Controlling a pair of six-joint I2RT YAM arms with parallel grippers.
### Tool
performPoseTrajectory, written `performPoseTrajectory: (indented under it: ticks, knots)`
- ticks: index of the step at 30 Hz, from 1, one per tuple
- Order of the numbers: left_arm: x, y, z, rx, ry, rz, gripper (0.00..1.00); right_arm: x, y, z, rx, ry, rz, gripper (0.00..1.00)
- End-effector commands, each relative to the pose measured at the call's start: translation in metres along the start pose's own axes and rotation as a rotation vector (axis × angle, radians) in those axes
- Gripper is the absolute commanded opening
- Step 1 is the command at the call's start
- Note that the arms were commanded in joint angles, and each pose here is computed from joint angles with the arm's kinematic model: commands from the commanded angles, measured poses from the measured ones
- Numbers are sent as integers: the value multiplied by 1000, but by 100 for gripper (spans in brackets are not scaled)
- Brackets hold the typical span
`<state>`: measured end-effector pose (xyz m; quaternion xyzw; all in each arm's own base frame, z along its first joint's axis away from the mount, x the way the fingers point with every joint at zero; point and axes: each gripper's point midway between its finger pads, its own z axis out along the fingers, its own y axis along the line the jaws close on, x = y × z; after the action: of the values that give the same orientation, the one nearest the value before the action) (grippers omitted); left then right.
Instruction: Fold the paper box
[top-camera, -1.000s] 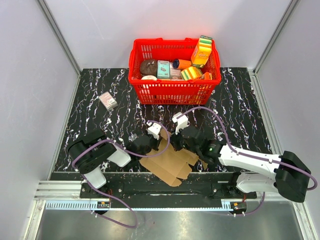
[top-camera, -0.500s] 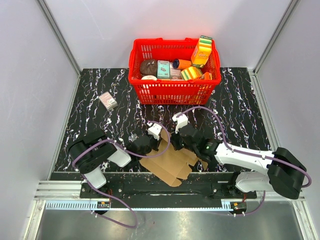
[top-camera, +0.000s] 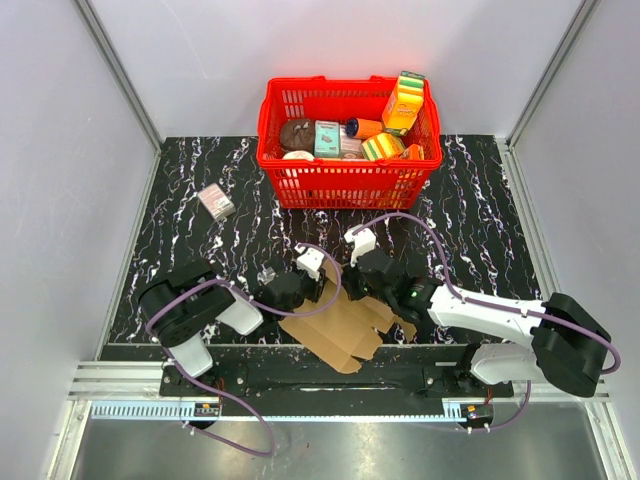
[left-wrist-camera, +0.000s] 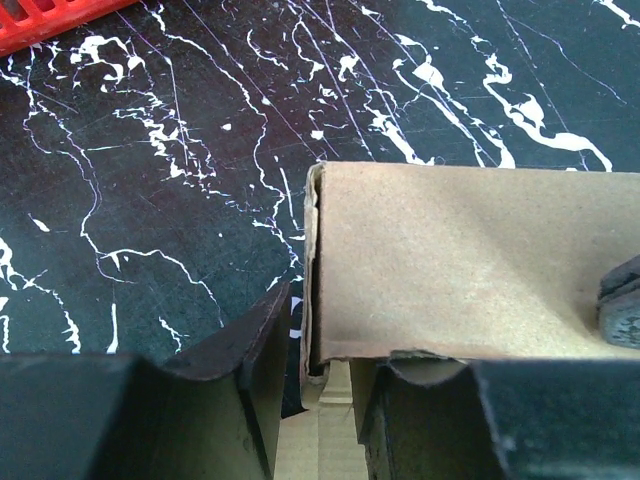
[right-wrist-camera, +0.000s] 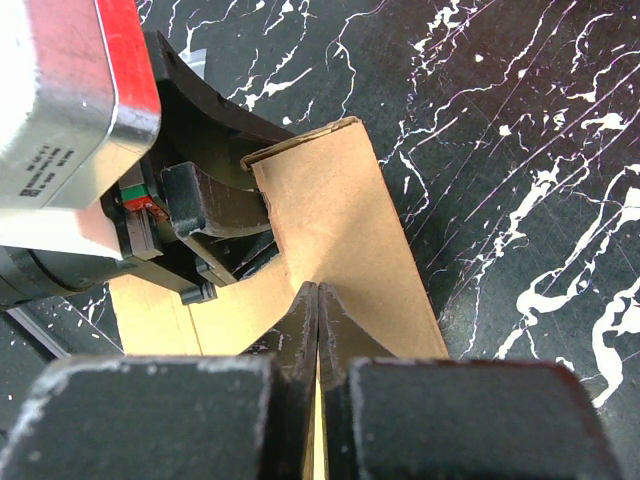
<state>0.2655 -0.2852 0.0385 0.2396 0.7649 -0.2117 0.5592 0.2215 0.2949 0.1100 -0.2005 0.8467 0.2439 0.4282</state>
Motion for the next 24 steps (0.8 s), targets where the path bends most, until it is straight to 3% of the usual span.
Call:
performPoseTrajectory:
  ticks: [1,14,24]
  knots:
    - [-14,-2,0,-4,-61,-20,34,-1,-2,0,6,-3,15,0]
    - [-6,-1,-27,-5,-50,-81,42,-9,2,-2,-10,-15,22,0]
    - [-14,-17,-62,21,-83,-159,43,-14,3,-7,-8,-19,18,0]
